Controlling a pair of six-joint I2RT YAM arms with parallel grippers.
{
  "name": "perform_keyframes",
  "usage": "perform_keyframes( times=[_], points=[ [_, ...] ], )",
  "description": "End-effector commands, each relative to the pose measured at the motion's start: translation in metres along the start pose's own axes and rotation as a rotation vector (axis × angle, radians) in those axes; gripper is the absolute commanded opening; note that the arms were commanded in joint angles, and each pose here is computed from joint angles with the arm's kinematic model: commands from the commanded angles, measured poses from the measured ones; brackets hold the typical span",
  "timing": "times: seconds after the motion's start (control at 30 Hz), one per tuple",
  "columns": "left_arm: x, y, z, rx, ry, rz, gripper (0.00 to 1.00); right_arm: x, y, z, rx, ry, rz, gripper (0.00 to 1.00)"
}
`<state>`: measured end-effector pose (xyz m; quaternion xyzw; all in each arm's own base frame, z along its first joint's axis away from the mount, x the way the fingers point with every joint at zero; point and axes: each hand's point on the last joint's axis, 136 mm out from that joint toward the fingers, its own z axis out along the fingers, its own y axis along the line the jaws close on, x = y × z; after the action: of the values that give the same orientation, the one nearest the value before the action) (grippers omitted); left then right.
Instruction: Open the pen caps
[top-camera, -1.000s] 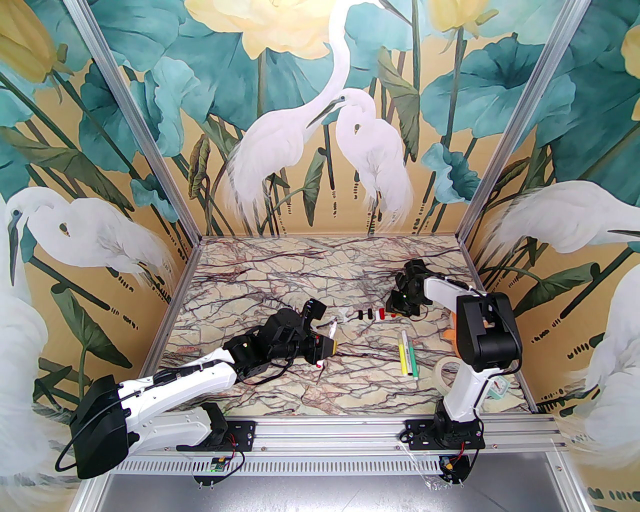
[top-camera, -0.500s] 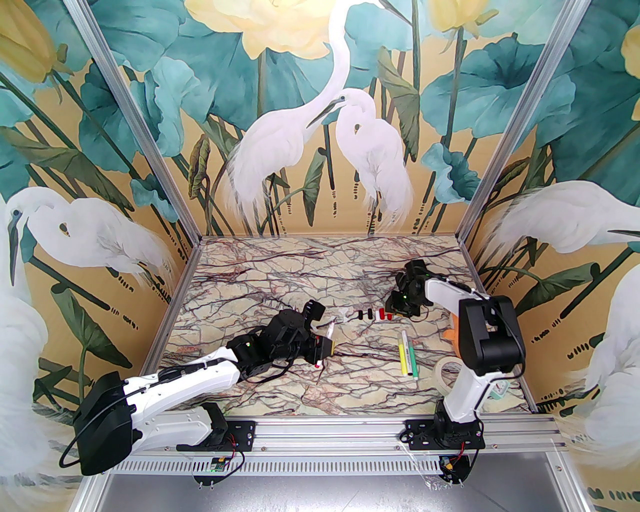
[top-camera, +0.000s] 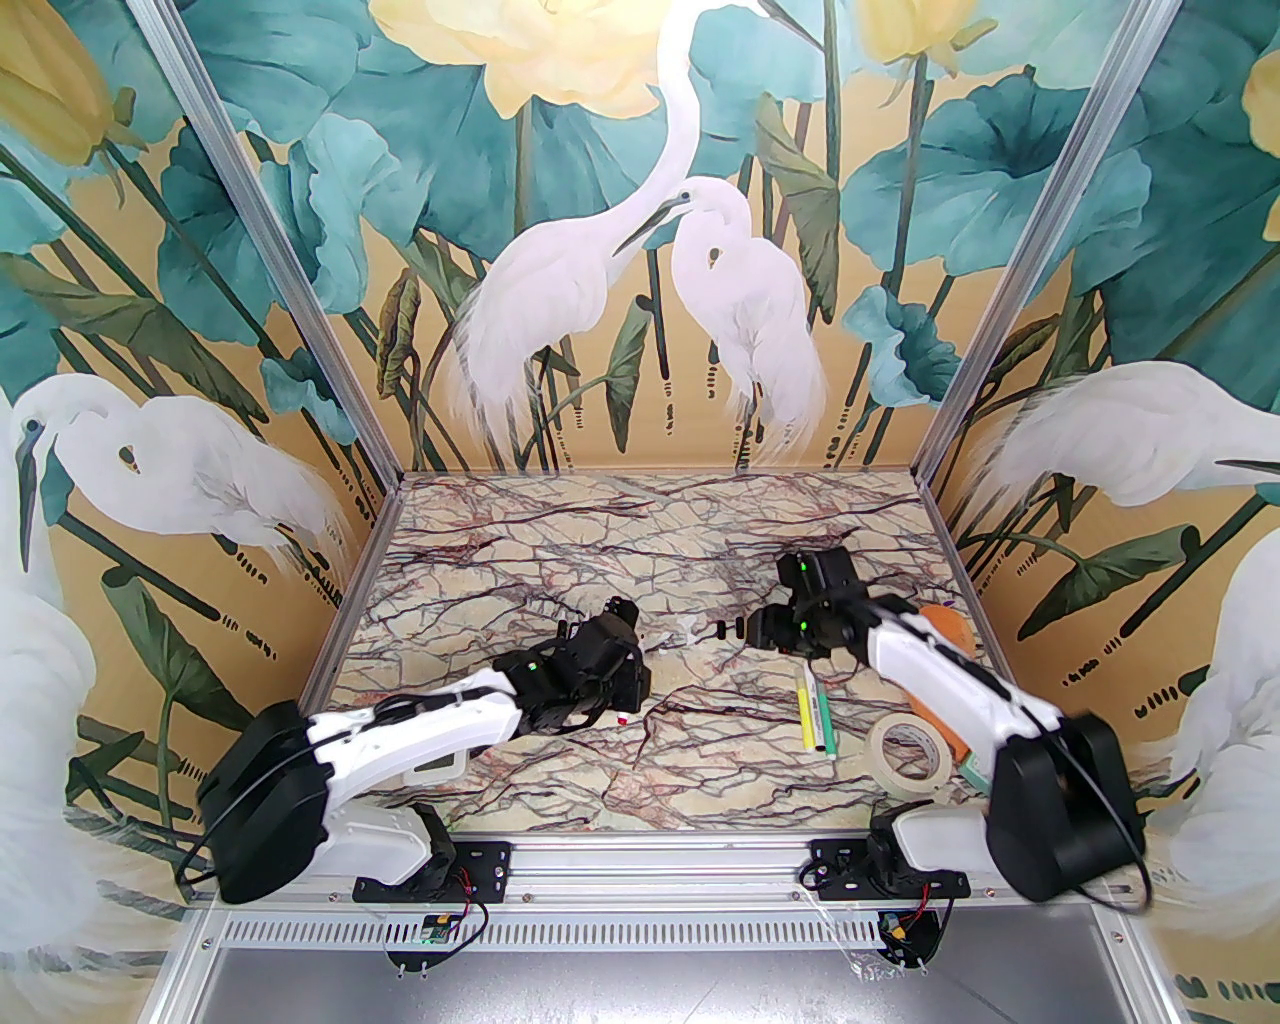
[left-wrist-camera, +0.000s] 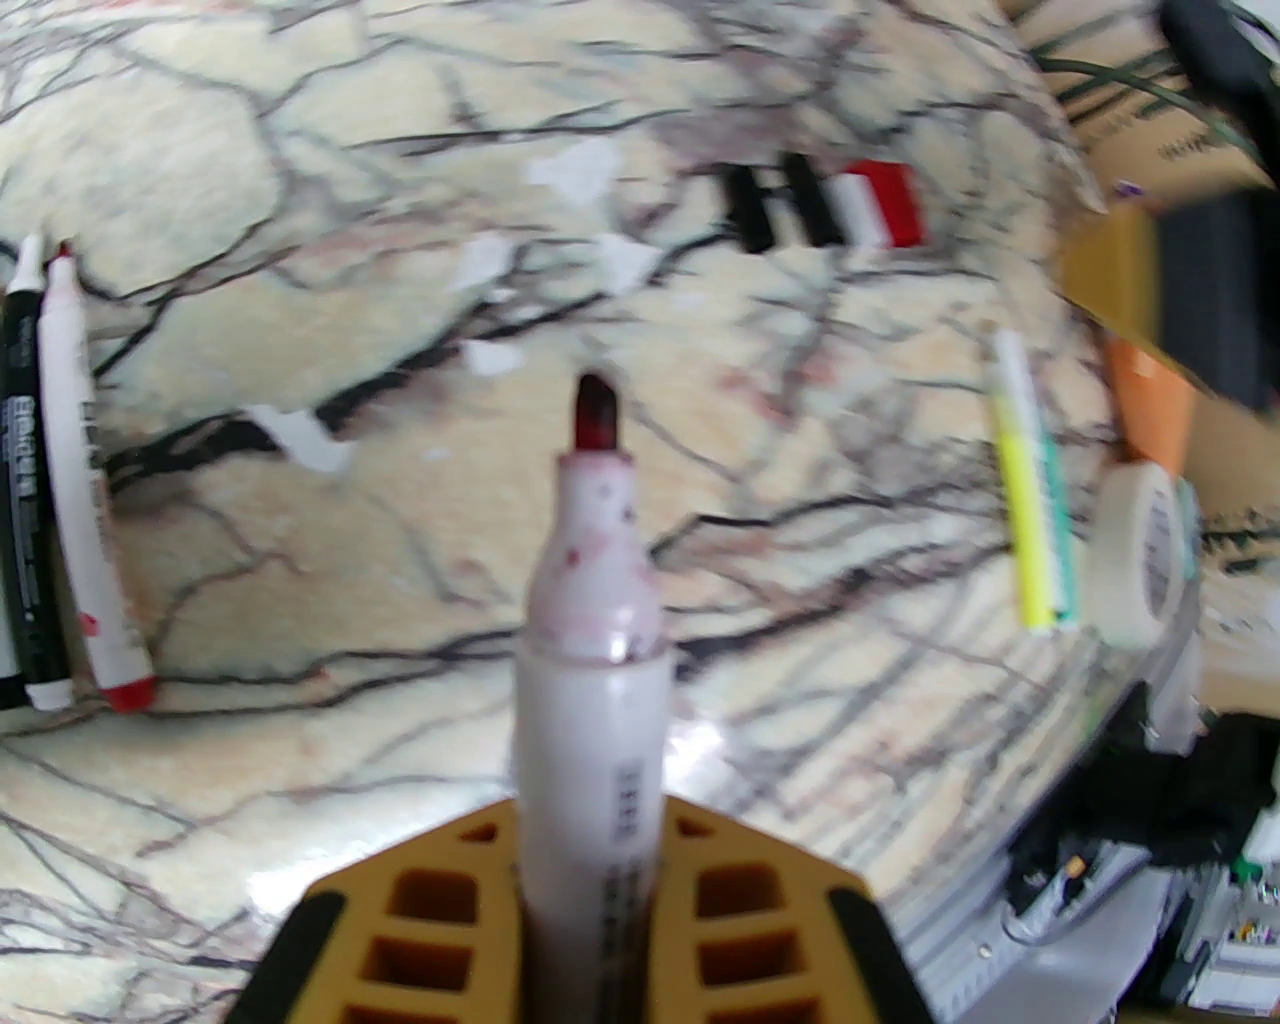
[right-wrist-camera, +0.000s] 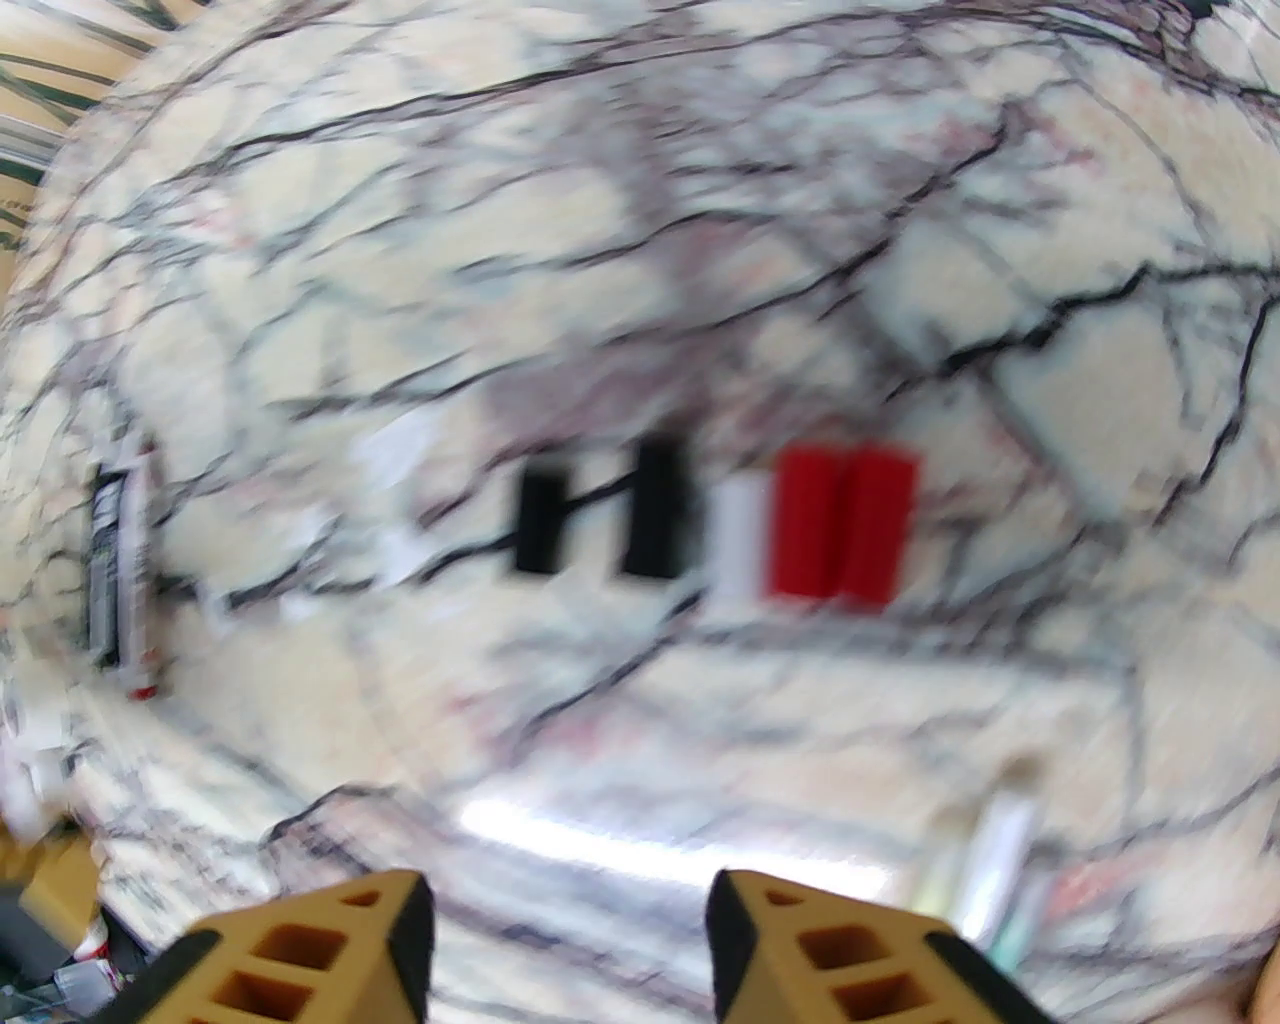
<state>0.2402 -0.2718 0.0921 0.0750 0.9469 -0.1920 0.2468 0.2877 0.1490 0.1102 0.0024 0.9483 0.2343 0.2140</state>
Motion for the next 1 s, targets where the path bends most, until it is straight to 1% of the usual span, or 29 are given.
perform_keyframes(
  times=[0.0,0.13,0.17,0.2,0.23,0.27,0.3,0.43,0.6,0.87,0.97],
  points=[
    [-0.012,0.014,0.006,-0.082,-0.013,-0.039,0.08,0.004,0.021,-0.012,-0.08,-0.075,0.014,0.65],
    [-0.019,0.024,0.015,-0.163,-0.003,-0.022,0.09,0.015,0.047,-0.027,-0.194,-0.144,0.006,0.8],
    [-0.02,0.027,0.018,-0.184,0.003,-0.019,0.1,0.018,0.05,-0.029,-0.207,-0.16,0.009,0.81],
    [-0.02,0.029,0.02,-0.202,0.006,-0.016,0.1,0.021,0.054,-0.031,-0.224,-0.178,0.012,0.89],
    [-0.021,0.032,0.024,-0.22,0.01,-0.013,0.1,0.024,0.058,-0.033,-0.248,-0.192,0.014,0.94],
    [-0.022,0.033,0.027,-0.231,0.009,-0.008,0.1,0.027,0.061,-0.033,-0.267,-0.195,0.018,0.98],
    [-0.023,0.036,0.029,-0.25,0.009,-0.004,0.11,0.03,0.064,-0.034,-0.287,-0.199,0.025,1.0],
    [-0.026,0.049,0.04,-0.343,0.02,0.014,0.13,0.039,0.073,-0.035,-0.32,-0.202,0.001,0.99],
    [-0.03,0.061,0.05,-0.432,0.017,0.037,0.15,0.043,0.077,-0.032,-0.32,-0.184,-0.016,0.99],
    [-0.035,0.077,0.061,-0.502,0.013,0.037,0.17,0.046,0.08,-0.026,-0.314,-0.165,-0.024,0.99],
    [-0.036,0.081,0.065,-0.509,0.014,0.037,0.18,0.046,0.08,-0.025,-0.309,-0.163,-0.025,0.99]
  ],
)
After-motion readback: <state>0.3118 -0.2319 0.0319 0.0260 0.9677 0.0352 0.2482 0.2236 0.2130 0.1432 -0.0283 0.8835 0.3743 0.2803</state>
